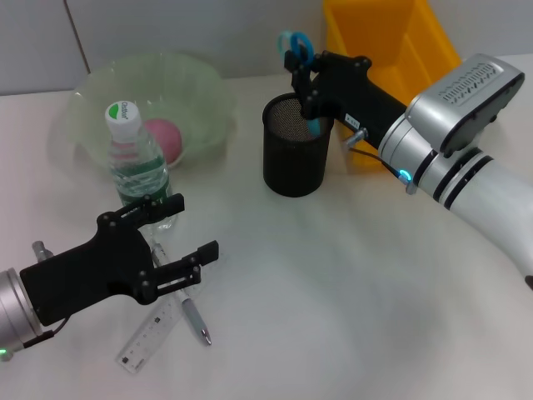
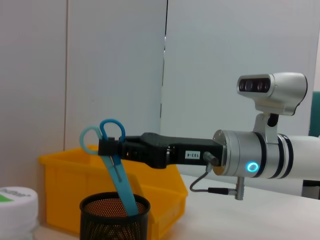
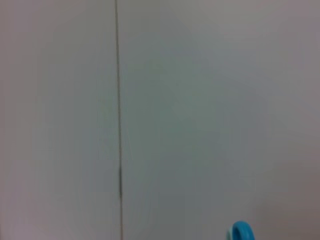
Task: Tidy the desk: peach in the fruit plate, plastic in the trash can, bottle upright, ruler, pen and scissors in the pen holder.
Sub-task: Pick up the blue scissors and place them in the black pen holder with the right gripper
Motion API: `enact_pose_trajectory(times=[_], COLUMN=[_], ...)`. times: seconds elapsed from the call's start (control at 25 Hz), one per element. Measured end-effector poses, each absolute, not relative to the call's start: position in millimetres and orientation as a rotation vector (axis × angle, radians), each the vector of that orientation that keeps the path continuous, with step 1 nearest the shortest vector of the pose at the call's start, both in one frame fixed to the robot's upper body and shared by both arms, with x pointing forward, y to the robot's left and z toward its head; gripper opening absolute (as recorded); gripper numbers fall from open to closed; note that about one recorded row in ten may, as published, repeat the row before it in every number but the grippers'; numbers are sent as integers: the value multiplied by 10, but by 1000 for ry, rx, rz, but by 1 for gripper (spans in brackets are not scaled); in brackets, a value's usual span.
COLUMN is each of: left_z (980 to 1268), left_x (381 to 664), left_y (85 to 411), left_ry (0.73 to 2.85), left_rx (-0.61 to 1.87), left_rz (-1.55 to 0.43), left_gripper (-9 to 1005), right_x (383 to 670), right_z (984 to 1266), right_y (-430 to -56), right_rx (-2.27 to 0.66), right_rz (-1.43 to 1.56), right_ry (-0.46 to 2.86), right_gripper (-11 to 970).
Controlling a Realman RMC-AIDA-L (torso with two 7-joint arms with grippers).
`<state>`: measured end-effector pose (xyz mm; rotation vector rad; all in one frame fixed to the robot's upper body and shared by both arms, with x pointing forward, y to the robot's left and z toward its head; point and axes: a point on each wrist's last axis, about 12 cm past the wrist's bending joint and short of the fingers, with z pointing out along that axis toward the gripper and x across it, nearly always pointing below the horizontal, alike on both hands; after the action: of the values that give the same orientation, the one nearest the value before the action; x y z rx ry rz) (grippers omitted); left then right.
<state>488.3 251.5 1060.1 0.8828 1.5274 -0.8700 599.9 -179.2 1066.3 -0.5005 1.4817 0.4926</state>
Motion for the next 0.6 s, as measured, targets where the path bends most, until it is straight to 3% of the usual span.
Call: enact_pose_trajectory(times=[0.24, 0.6], left_z=[10609, 10616], left_x=[4893, 4902], left_y=[2512, 2507], left_ry=[1524, 1521], left_rx=[880, 880], left_rz=[-869, -870], left_gripper=[816, 815], right_x=[6018, 6012], right_z=[10660, 10677], right_y=[-1805, -1835], right_rx=[-524, -495], right_rz=[516, 545], right_ry=[1503, 1496], right_gripper=[104, 319])
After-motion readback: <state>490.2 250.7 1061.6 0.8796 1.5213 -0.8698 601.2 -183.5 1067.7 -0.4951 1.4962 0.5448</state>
